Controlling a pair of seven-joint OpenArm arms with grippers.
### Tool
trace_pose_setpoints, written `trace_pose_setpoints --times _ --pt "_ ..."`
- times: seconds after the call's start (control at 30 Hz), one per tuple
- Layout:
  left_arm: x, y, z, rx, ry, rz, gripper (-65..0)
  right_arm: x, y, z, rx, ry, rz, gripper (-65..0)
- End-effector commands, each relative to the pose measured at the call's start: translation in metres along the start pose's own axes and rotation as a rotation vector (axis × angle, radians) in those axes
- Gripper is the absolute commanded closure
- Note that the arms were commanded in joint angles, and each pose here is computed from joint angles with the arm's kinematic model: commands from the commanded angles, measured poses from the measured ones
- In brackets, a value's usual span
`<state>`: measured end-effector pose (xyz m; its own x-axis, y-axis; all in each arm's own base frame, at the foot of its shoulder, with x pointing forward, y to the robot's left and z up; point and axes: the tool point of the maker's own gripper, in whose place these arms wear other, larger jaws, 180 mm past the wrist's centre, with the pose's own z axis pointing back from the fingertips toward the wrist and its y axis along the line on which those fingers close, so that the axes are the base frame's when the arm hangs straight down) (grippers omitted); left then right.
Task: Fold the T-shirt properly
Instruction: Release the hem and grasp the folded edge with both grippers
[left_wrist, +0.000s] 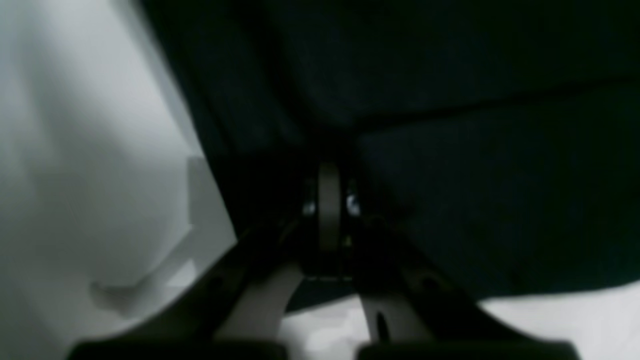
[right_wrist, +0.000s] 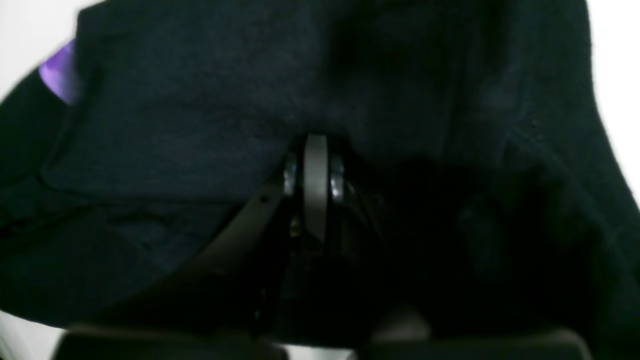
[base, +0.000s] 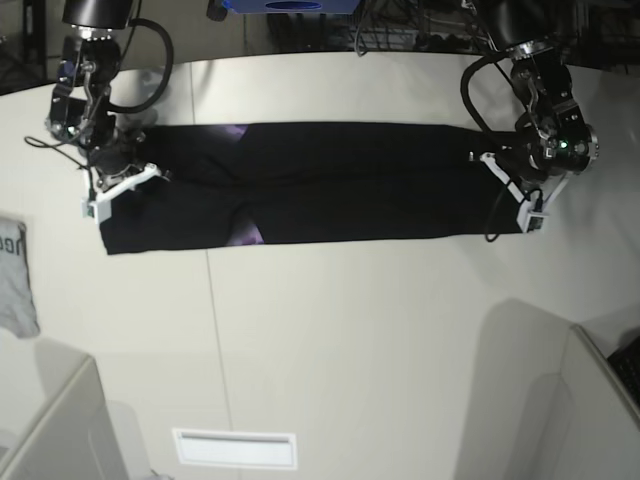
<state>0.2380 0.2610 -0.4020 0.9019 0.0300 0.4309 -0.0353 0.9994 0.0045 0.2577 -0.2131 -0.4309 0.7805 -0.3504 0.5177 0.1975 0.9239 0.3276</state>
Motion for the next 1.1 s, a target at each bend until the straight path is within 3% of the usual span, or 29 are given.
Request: trace_pose_setpoints --times 0.0,0.17,0.37,0.47,0.53,0.63,0.77,0.9,1.07 --pt "0.021 0.021 0.018 0.063 -0.054 -0.002 0.0 0.023 0.006 0.008 0.018 -0.070 0.025 0.0" --pt "0.050 0.044 0.058 0.154 -0.153 0.022 0.0 0.051 0.027 0.027 0.050 -0.161 0.082 0.0" --pt "0.039 0.073 0.070 0.213 -0.164 0.109 0.0 0.063 0.043 0.046 0.072 -0.222 0.129 0.0" --pt "0.026 0.085 0.070 0.214 -0.154 0.076 -28.8 0.064 0.051 0.056 0.083 -0.244 0.155 0.0" --pt "0.021 0.084 0.066 0.162 -0.181 0.040 -45.7 0.064 0.053 0.058 0.086 -0.247 0.160 0.0" --pt "0.008 0.079 0.046 0.062 -0.178 0.092 -57.3 0.064 0.053 0.057 0.088 -0.246 0.161 0.0" --pt "-0.009 0.072 0.018 -0.026 -0.154 0.167 -54.3 0.062 0.053 0.057 0.088 -0.235 0.160 0.0" --pt "-0.013 0.067 0.009 -0.053 -0.151 0.193 -50.8 0.055 0.053 0.055 0.085 -0.189 0.163 0.0" --pt "-0.011 0.065 0.007 -0.061 -0.152 0.197 -51.0 0.053 0.053 0.055 0.086 -0.185 0.160 0.0"
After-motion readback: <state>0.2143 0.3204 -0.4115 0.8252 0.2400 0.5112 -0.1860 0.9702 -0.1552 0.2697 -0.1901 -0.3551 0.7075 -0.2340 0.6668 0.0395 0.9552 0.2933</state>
